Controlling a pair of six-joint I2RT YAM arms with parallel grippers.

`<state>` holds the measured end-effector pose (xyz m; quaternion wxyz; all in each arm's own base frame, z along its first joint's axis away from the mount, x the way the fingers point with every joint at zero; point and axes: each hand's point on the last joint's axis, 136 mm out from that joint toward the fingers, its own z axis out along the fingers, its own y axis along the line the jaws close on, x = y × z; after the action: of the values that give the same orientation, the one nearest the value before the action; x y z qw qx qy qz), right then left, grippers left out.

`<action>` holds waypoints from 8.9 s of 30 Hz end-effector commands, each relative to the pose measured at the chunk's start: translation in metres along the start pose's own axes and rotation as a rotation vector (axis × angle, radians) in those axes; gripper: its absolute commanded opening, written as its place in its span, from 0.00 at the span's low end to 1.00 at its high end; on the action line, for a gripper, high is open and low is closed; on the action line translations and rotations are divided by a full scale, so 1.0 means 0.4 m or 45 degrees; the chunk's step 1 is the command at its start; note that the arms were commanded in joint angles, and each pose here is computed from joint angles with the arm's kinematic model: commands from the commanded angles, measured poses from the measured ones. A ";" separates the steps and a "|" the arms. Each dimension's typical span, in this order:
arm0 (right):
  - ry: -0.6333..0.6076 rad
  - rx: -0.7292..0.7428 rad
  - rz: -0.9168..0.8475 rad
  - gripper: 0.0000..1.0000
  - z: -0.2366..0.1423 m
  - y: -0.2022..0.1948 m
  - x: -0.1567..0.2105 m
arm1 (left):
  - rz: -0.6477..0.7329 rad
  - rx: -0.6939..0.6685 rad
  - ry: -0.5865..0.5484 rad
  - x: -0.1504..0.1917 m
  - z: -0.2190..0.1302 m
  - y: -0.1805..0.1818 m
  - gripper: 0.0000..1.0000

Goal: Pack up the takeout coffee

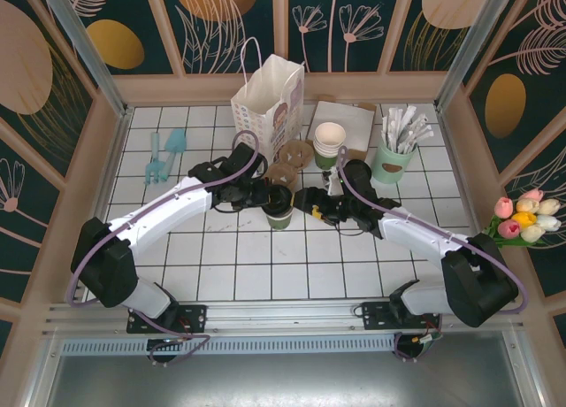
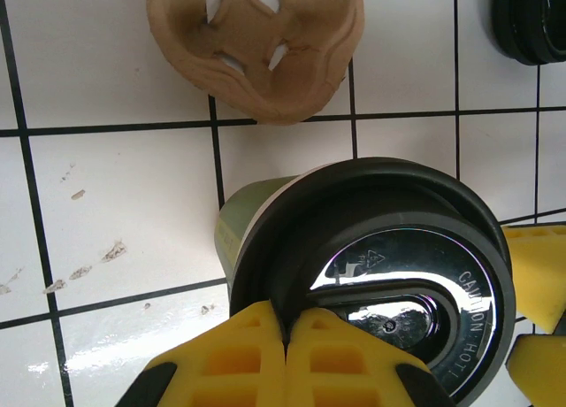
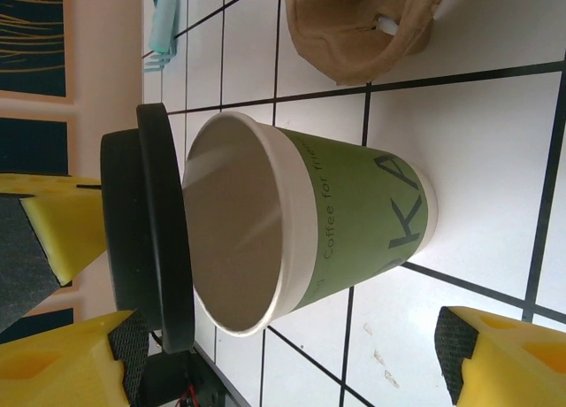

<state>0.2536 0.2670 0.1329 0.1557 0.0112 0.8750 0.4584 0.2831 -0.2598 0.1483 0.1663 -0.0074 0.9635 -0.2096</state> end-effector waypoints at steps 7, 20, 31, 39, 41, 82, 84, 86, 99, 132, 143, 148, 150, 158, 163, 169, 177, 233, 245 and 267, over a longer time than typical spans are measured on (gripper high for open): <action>-0.017 -0.045 -0.038 0.86 0.001 0.036 -0.018 | 0.036 -0.022 0.061 0.014 0.017 0.001 0.00; 0.008 -0.041 -0.039 0.86 0.010 0.034 -0.015 | 0.075 -0.055 0.081 0.011 0.024 0.003 0.00; 0.034 -0.056 -0.031 0.83 0.019 0.035 -0.009 | 0.079 -0.042 0.126 0.020 0.061 -0.001 0.00; 0.048 -0.078 -0.020 0.81 0.023 0.037 -0.003 | 0.097 0.018 0.114 -0.003 0.058 -0.040 0.00; 0.045 -0.088 -0.017 0.82 0.023 0.041 -0.005 | 0.097 0.020 0.124 0.003 0.060 -0.039 0.00; -0.130 -0.072 0.017 0.36 -0.040 -0.005 -0.044 | 0.159 -0.108 0.239 0.031 0.108 -0.013 0.00; -0.105 -0.085 0.030 0.36 -0.028 -0.004 -0.042 | 0.158 -0.108 0.238 0.031 0.107 -0.013 0.00; -0.100 -0.075 0.037 0.35 -0.020 -0.009 -0.045 | 0.158 -0.106 0.235 0.031 0.107 -0.014 0.00; 0.013 0.146 0.171 0.30 0.014 -0.138 0.019 | 0.199 -0.157 0.275 0.052 0.141 0.002 0.00; -0.049 -0.062 -0.020 0.78 -0.019 0.038 -0.080 | 0.569 -0.015 0.253 -0.013 0.038 -0.104 0.00; 0.032 0.001 0.014 0.99 -0.003 -0.012 -0.059 | 0.896 -0.029 0.204 -0.021 0.046 -0.082 0.00; 0.008 -0.038 0.071 0.94 -0.024 -0.041 -0.066 | 0.963 -0.057 0.248 0.004 0.062 -0.049 0.00; 0.024 -0.048 0.090 0.92 -0.026 -0.054 -0.062 | 0.960 -0.042 0.264 0.012 0.066 -0.050 0.00; 0.111 -0.011 0.141 0.92 0.005 -0.089 -0.049 | 0.948 -0.033 0.284 0.022 0.096 -0.045 0.00; 0.132 0.000 0.165 0.92 0.033 -0.097 -0.058 | 0.947 -0.013 0.282 0.022 0.098 -0.052 0.00; 0.195 0.012 0.175 0.92 0.070 -0.102 -0.044 | 0.930 0.034 0.304 0.038 0.109 -0.060 0.00; 0.246 -0.036 0.168 0.92 0.105 -0.076 -0.058 | 0.910 0.050 0.310 0.041 0.118 -0.064 0.00; -0.222 -0.082 -0.687 0.99 -0.015 -0.027 -0.003 | 0.334 -0.130 0.187 -0.021 0.114 -0.054 0.00; -0.318 0.185 -0.580 0.98 0.035 -0.140 -0.036 | 0.337 -0.116 0.209 -0.019 0.128 -0.064 0.00; -0.351 0.126 -0.641 0.96 0.037 -0.108 -0.049 | 0.360 -0.131 0.240 -0.015 0.142 -0.072 0.00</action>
<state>0.2721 0.2530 0.1030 0.3703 -0.1394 0.8374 0.3771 0.3149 -0.3093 0.1287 0.1352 0.1343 0.9702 -0.1498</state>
